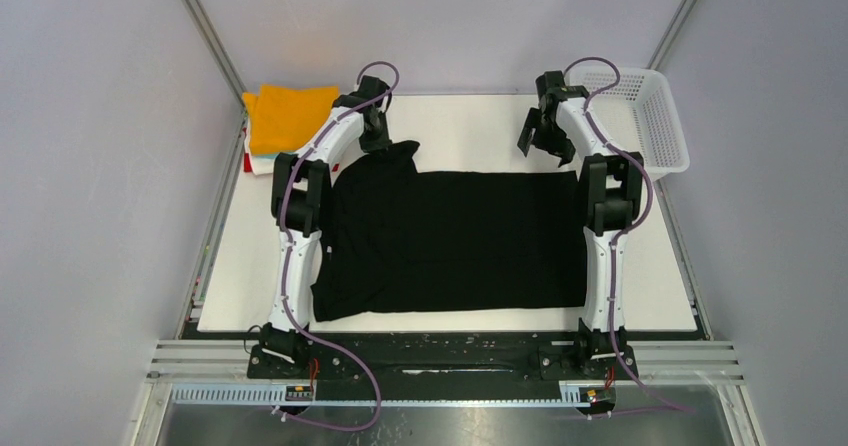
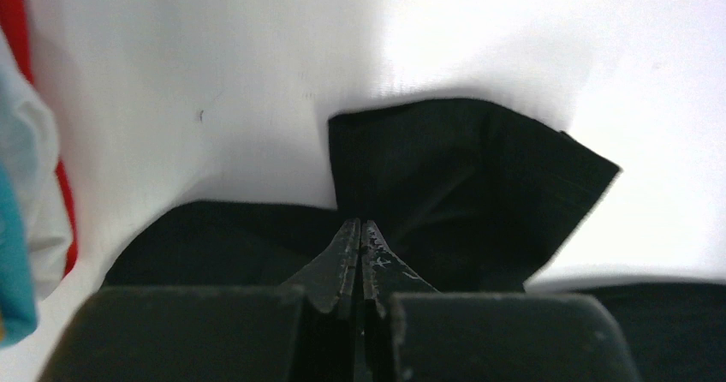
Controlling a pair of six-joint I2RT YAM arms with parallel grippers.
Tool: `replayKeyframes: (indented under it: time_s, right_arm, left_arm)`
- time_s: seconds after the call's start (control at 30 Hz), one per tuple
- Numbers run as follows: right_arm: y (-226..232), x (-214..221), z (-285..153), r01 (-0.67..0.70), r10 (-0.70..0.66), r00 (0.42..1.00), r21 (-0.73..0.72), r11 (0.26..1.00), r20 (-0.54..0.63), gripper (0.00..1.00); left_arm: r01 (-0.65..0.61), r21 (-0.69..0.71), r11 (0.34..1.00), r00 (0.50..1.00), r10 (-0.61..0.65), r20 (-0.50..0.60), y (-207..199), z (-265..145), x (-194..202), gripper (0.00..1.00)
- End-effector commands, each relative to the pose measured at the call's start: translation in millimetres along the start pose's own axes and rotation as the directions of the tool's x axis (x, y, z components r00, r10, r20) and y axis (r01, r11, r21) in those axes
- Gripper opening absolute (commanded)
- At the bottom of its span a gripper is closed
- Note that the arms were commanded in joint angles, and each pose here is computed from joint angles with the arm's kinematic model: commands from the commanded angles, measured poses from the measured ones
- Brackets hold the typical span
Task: Fold and stack the t-shirts
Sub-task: Grab the side of the flattened tshirt furthest away from the robot with both arms
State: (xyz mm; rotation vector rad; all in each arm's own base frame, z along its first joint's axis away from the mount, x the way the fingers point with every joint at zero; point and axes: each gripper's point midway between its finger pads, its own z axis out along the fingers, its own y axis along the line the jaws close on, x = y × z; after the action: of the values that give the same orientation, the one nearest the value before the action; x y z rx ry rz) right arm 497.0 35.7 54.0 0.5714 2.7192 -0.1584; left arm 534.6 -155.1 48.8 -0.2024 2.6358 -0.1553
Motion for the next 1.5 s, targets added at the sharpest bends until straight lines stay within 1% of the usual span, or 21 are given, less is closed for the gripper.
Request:
replayKeyframes:
  time_s: [0.0,0.27,0.37,0.53,0.57,0.6,0.63,0.7,0.73,0.77,0.8,0.83,0.87,0.93,1.0,1.13,1.23,1.33,1.4,1.47]
  right_arm:
    - [-14.9,-3.1,-9.3,-0.050,0.054,0.998,0.114,0.992,-0.041,0.96]
    - [-15.4,11.0,15.0,-0.068,0.083,0.992,0.155,0.986,-0.095,0.93]
    - [-13.8,14.9,20.9,-0.062,0.080,0.990,0.156,0.986,-0.112,0.98]
    - [-13.3,15.5,22.3,-0.059,0.078,0.990,0.153,0.986,-0.119,1.00]
    - [-12.8,16.2,23.3,-0.057,0.075,0.990,0.150,0.987,-0.121,0.99]
    - [-12.6,16.6,24.1,-0.054,0.072,0.990,0.148,0.988,-0.121,1.00]
    - [-12.3,16.5,24.9,-0.047,0.065,0.990,0.143,0.989,-0.122,1.00]
    - [-10.8,16.8,27.5,-0.031,0.047,0.991,0.131,0.991,-0.126,0.97]
    - [-10.9,17.3,27.2,-0.028,0.045,0.990,0.128,0.991,-0.131,0.99]
    - [-10.5,18.1,26.6,-0.024,0.041,0.990,0.125,0.992,-0.133,0.99]
    - [-9.4,17.7,25.4,-0.024,0.039,0.990,0.116,0.993,-0.132,0.99]
    - [-9.2,17.0,23.5,-0.021,0.036,0.991,0.110,0.994,-0.131,0.99]
    - [-8.7,16.2,21.0,-0.017,0.031,0.991,0.106,0.994,-0.128,0.99]
    - [-7.8,15.8,17.3,0.000,0.012,0.992,0.091,0.996,-0.129,0.99]
    - [-3.1,15.7,14.3,0.036,-0.029,0.990,0.045,0.998,-0.135,0.99]
    - [3.4,14.4,5.6,0.128,-0.132,0.982,-0.036,0.991,-0.133,1.00]
    - [3.5,13.0,-2.3,0.171,-0.177,0.978,-0.068,0.983,-0.113,0.99]
    - [-0.7,17.1,-7.6,0.193,-0.201,0.974,-0.073,0.978,-0.109,0.99]
    - [-2.1,17.9,-10.6,0.201,-0.208,0.973,-0.078,0.977,-0.099,0.99]
    - [-2.1,18.9,-12.5,0.210,-0.218,0.972,-0.088,0.974,-0.092,0.99]
  left_arm:
    - [-0.040,0.066,0.997,0.988,0.030,0.152,-15.3,-50.1,-41.1,0.00]
    - [-0.064,0.074,0.995,0.987,0.052,0.152,-16.8,-55.9,-35.3,0.00]
    - [-0.072,0.083,0.994,0.986,0.058,0.159,-17.5,-57.7,-34.6,0.00]
    - [-0.053,0.085,0.995,0.980,0.035,0.198,-21.2,-49.2,-47.5,0.00]
    - [-0.039,0.085,0.996,0.980,0.021,0.199,-21.8,-44.8,-50.6,0.06]
    - [-0.032,0.091,0.995,0.980,0.013,0.200,-23.4,-41.5,-54.7,0.16]
    - [-0.028,0.096,0.995,0.979,0.008,0.204,-24.4,-37.5,-58.7,0.29]
    - [-0.021,0.095,0.995,0.977,0.000,0.214,-21.1,-27.3,-66.9,0.40]
    - [-0.020,0.105,0.994,0.976,-0.003,0.216,-21.6,-24.6,-70.3,0.47]
    - [-0.015,0.122,0.992,0.976,-0.012,0.215,-19.8,-22.1,-74.0,0.58]
    - [-0.031,0.178,0.984,0.978,-0.007,0.209,-27.3,-20.7,-74.8,0.72]
    - [-0.040,0.218,0.975,0.977,-0.007,0.211,-28.9,-18.4,-78.2,0.92]
    - [-0.050,0.249,0.967,0.977,-0.005,0.214,-31.5,-17.4,-80.8,0.98]
    - [-0.076,0.296,0.952,0.975,0.009,0.222,-35.7,-15.6,-85.0,0.99]
    - [-0.080,0.352,0.933,0.975,0.000,0.223,-41.9,-12.6,-87.3,0.99]
    - [-0.013,0.511,0.859,0.977,-0.097,0.189,-62.4,-5.7,-94.0,0.99]
    - [0.065,0.510,0.858,0.969,-0.176,0.172,-62.2,9.3,-101.7,0.99]
    - [0.147,0.489,0.860,0.969,-0.225,0.104,-59.7,30.5,-89.6,0.99]
    - [0.170,0.467,0.868,0.972,-0.226,0.066,-59.3,38.2,-77.4,0.99]
    - [0.156,0.438,0.885,0.982,-0.188,0.031,-60.4,42.2,-60.9,0.99]
